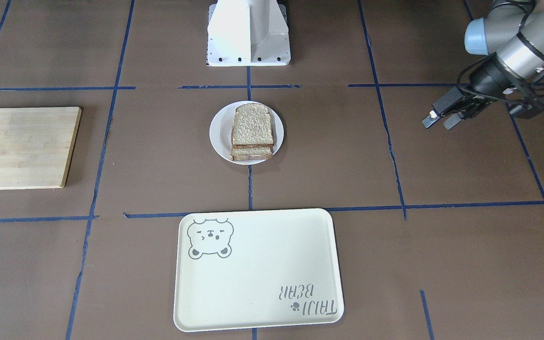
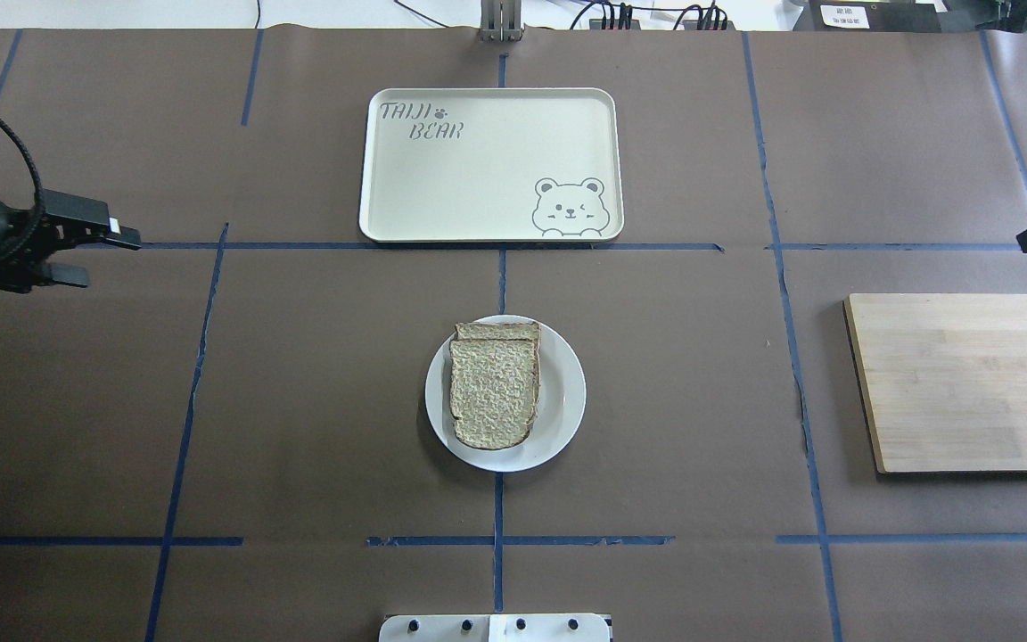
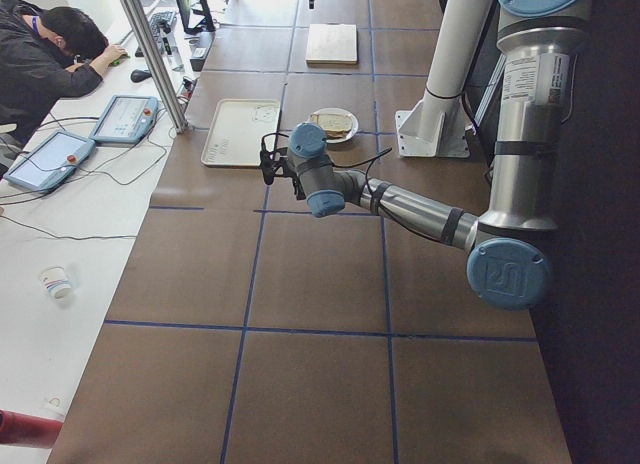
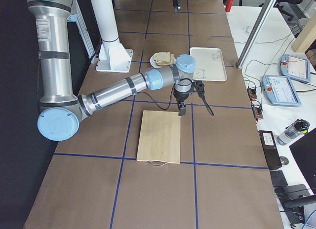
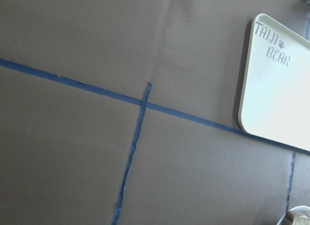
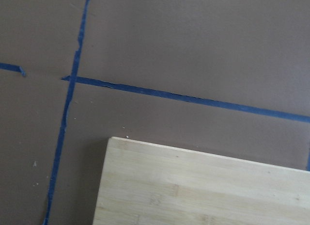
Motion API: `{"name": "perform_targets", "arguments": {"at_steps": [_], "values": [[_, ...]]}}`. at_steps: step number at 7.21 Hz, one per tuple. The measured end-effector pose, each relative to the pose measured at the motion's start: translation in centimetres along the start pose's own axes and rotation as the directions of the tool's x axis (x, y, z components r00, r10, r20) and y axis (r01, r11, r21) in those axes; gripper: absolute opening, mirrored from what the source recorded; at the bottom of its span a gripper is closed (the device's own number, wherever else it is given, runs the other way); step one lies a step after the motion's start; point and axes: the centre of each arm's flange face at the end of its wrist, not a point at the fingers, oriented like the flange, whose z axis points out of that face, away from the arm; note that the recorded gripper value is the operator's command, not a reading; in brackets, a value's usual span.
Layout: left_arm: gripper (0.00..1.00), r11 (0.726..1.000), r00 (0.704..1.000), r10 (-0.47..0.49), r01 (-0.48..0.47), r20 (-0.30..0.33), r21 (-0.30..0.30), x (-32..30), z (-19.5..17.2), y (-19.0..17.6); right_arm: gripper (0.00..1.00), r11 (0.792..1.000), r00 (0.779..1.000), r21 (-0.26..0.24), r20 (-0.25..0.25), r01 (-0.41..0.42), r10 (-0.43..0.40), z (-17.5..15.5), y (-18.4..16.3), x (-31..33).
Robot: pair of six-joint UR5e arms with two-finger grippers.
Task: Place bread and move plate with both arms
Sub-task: 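Withdraw the right arm toward the board while the left arm reaches in, then move the left gripper to the plate rim nearest it and grip the rim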
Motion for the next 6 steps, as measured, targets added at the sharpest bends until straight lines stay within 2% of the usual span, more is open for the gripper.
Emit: {"name": "perform_targets", "arguments": {"at_steps": [1,2,3,4,5,6], "values": [[1.0,0.997,0.994,-0.072,0.072,-0.079,0.003,0.7,2.1,1.6,0.99,0.999,0.999,-0.009,0.003,-0.042,0.042,0.2,0.5,2.1],[0.98,0.99,0.976,-0.137,0.138,-0.167,-0.007,1.1,4.6,3.0,0.99,0.998,0.998,-0.015,0.001,-0.06,0.06,0.5,0.7,3.1],[0.85,0.981,0.95,-0.195,0.194,-0.243,-0.026,2.2,7.7,5.1,0.99,0.998,0.998,-0.018,-0.002,-0.068,0.068,0.6,0.9,3.7],[0.72,0.971,0.927,-0.238,0.232,-0.289,-0.055,3.9,11.0,8.1,0.99,0.997,0.997,-0.018,-0.003,-0.075,0.075,0.6,1.0,4.0],[0.57,0.965,0.915,-0.261,0.246,-0.307,-0.085,5.3,13.7,10.9,0.99,0.996,0.997,-0.021,-0.004,-0.083,0.083,0.7,1.0,4.4],[0.5,0.963,0.912,-0.27,0.25,-0.308,-0.105,6.1,15.7,12.5,0.99,0.995,0.996,-0.027,-0.005,-0.094,0.094,1.0,0.9,5.0]]}}
